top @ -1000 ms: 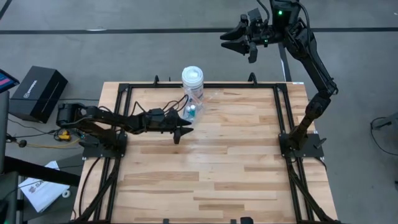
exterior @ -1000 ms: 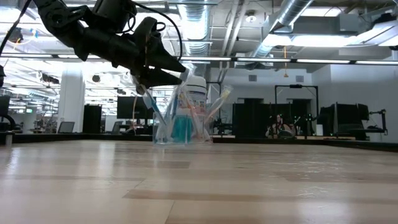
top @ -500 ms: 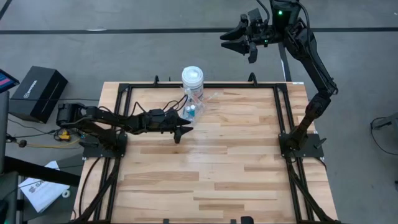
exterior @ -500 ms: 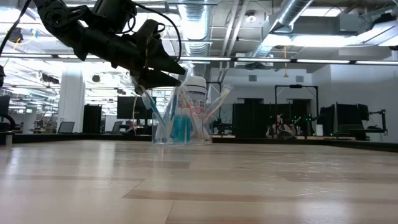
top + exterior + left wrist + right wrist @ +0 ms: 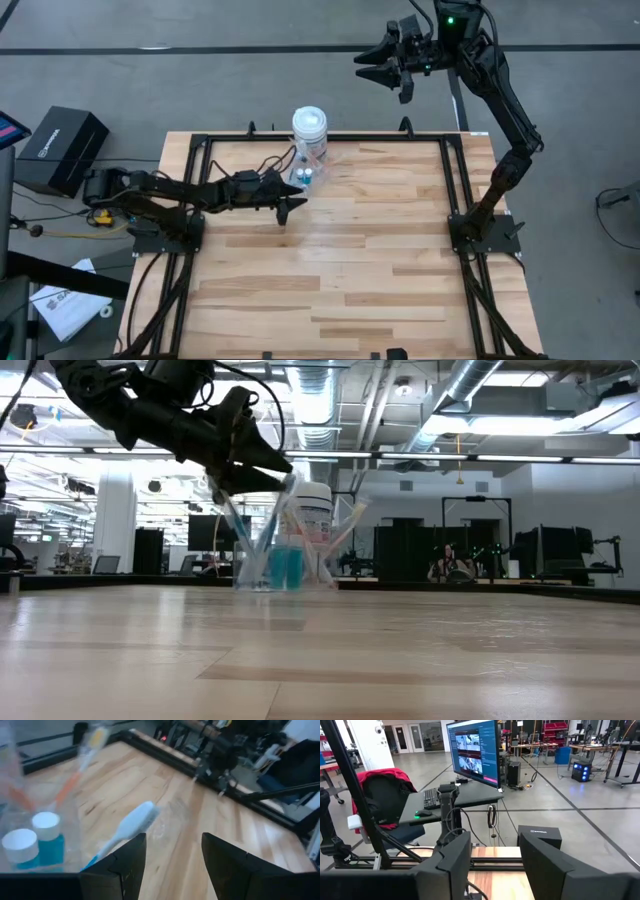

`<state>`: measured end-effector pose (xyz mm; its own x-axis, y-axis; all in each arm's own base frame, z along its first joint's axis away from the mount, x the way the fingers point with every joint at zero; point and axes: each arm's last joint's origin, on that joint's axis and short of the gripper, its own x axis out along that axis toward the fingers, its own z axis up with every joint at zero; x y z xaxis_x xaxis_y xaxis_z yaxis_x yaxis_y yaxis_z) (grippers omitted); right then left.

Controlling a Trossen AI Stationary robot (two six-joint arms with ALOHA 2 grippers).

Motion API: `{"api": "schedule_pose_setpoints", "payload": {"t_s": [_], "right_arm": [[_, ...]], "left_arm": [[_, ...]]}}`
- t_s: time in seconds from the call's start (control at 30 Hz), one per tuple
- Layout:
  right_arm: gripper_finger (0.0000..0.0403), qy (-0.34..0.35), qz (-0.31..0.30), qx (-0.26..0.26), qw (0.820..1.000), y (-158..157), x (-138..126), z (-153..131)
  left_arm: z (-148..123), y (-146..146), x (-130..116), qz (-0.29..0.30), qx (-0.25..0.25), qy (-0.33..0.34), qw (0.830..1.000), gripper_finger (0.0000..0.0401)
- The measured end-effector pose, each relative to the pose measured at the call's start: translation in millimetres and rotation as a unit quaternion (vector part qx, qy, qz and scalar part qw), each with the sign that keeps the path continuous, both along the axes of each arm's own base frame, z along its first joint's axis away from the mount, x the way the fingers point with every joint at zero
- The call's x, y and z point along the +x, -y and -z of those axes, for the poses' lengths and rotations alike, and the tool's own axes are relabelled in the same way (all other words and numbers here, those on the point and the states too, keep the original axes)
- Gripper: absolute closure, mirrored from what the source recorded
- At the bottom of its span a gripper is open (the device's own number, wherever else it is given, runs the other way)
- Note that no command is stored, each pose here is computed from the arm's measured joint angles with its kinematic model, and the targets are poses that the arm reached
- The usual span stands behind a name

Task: Pick & Place toothbrushing station
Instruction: Put the blue toothbrush into the transparent organizer

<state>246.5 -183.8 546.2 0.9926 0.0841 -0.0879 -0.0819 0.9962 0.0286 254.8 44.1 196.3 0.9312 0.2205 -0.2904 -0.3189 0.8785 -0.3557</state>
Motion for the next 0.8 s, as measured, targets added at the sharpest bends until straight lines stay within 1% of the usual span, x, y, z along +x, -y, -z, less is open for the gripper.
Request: {"api": "schedule_pose_setpoints", "payload": {"t_s": [0.1,0.23,0.3,0.37,0.43,0.5,0.57,0.63,0.73,0.8], "right_arm": [[0.024,0.0,0.0,0.0,1.0,0,0,0],[0.0238,-0.009,0.002,0.008,1.0,1,-1,2],[0.0239,-0.026,0.011,0.021,0.999,3,1,7],[0.0241,-0.063,0.034,0.038,0.997,6,3,17],[0.0247,-0.112,0.057,0.041,0.991,15,14,35],[0.0255,-0.182,0.058,0.067,0.979,20,26,60],[0.0265,-0.233,0.041,0.083,0.968,29,45,86],[0.0275,-0.286,0.024,0.105,0.952,36,60,112],[0.0289,-0.322,0.0,0.118,0.939,47,87,147],[0.0297,-0.339,-0.009,0.124,0.932,54,101,167]], "left_arm": [[1,-3,-7,-0.008,-0.005,-0.031,0.999,0.0213],[-1,-4,-9,-0.012,-0.01,-0.034,0.999,0.0213],[3,-3,-7,-0.012,-0.02,-0.04,0.999,0.0213],[6,-2,-6,-0.009,-0.021,-0.049,0.999,0.0213],[6,-1,-6,-0.007,-0.021,-0.047,0.999,0.0213],[6,-1,-6,-0.007,-0.022,-0.046,0.999,0.0213],[5,-1,-6,-0.007,-0.022,-0.044,0.999,0.0213],[4,-1,-6,-0.008,-0.025,-0.042,0.999,0.0213],[5,-1,-6,-0.009,-0.029,-0.042,0.999,0.0213],[5,-1,-6,-0.01,-0.029,-0.042,0.999,0.0213]]}}
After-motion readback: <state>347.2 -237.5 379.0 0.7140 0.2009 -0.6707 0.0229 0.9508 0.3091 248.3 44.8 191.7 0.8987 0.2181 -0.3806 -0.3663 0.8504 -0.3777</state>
